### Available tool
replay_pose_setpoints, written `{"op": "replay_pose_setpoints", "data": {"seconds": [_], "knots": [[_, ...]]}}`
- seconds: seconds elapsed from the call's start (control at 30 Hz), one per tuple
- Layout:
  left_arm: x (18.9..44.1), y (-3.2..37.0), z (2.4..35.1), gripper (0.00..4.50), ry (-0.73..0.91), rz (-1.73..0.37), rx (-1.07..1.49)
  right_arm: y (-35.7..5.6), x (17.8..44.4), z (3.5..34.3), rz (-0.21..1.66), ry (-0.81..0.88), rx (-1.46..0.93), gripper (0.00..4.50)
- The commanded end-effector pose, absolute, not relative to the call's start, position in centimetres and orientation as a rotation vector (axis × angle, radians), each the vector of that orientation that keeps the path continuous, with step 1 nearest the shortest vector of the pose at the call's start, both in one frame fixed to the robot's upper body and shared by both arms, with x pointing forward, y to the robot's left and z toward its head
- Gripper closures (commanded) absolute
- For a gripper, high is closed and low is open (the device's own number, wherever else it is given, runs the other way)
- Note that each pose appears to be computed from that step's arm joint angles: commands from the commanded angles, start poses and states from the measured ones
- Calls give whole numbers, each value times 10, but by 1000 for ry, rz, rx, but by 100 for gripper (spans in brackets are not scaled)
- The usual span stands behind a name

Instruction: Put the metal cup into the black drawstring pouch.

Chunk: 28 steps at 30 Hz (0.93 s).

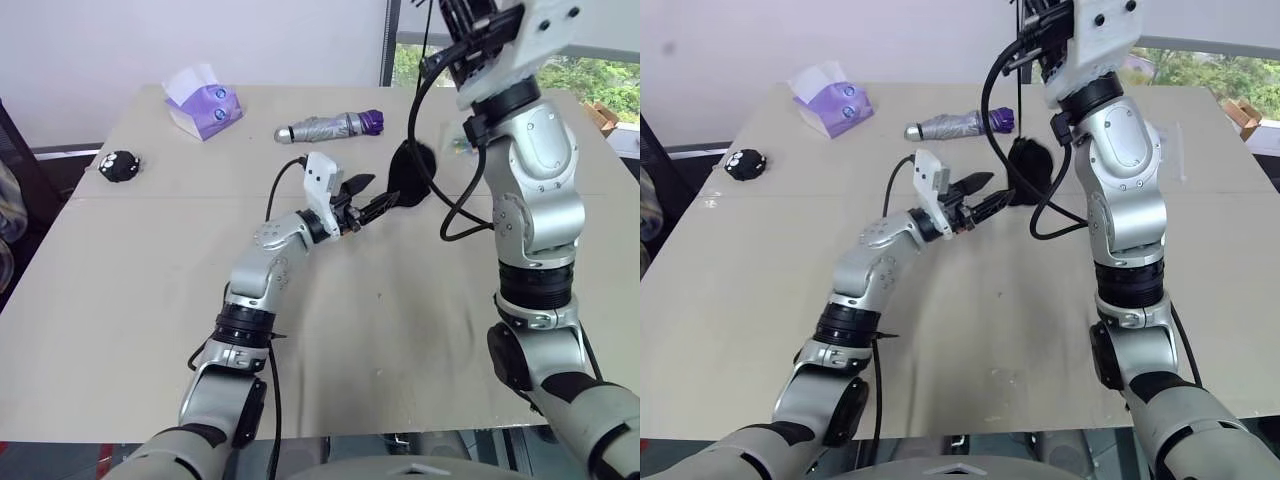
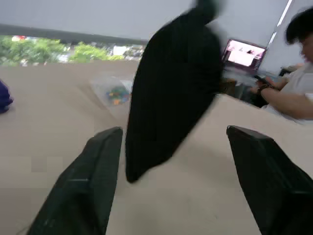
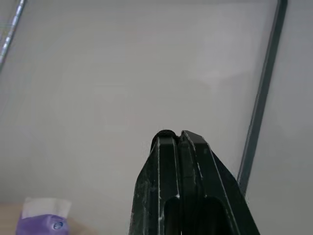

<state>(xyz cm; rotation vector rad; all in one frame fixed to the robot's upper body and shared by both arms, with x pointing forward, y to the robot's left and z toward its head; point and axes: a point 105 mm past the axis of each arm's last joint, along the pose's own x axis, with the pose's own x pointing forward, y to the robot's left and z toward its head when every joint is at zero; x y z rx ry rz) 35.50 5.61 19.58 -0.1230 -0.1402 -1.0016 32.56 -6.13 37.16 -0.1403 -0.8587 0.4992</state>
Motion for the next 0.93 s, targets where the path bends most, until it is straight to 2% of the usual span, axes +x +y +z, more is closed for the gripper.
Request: {"op": "replay_pose_setpoints", "data": {"seconds": [0.03, 0.17, 0.23, 0.27, 0.3, 0.37, 0.43, 0.47, 0.53, 0.7, 0.83, 0.93], "knots": [[334, 88, 207, 126, -149, -1046, -145, -67, 312, 372, 523, -880, -159, 450], [330, 134, 181, 126, -26, -945, -56, -73, 312, 356, 552, -821, -173, 450], [328, 158, 163, 126, 45, -872, 11, -70, 313, 337, 611, -745, -192, 450], [326, 165, 157, 119, 71, -852, 29, -68, 313, 328, 643, -709, -201, 390], [323, 172, 151, 119, 98, -835, 43, -67, 313, 318, 670, -672, -211, 358], [317, 179, 141, 119, 135, -815, 68, -66, 313, 300, 710, -603, -213, 260], [310, 183, 133, 119, 155, -807, 83, -66, 310, 279, 774, -512, -222, 141], [307, 184, 131, 119, 158, -806, 86, -66, 308, 270, 803, -475, -231, 114], [291, 185, 119, 119, 188, -804, 90, -79, 299, 243, 875, -362, -241, 21], [259, 191, 89, 119, 269, -785, 110, -143, 289, 181, 880, -127, -208, 21], [255, 197, 80, 119, 270, -743, 126, -197, 276, 119, 889, 74, -218, 21], [254, 198, 77, 119, 261, -726, 127, -225, 266, 89, 903, 163, -233, 21]]}}
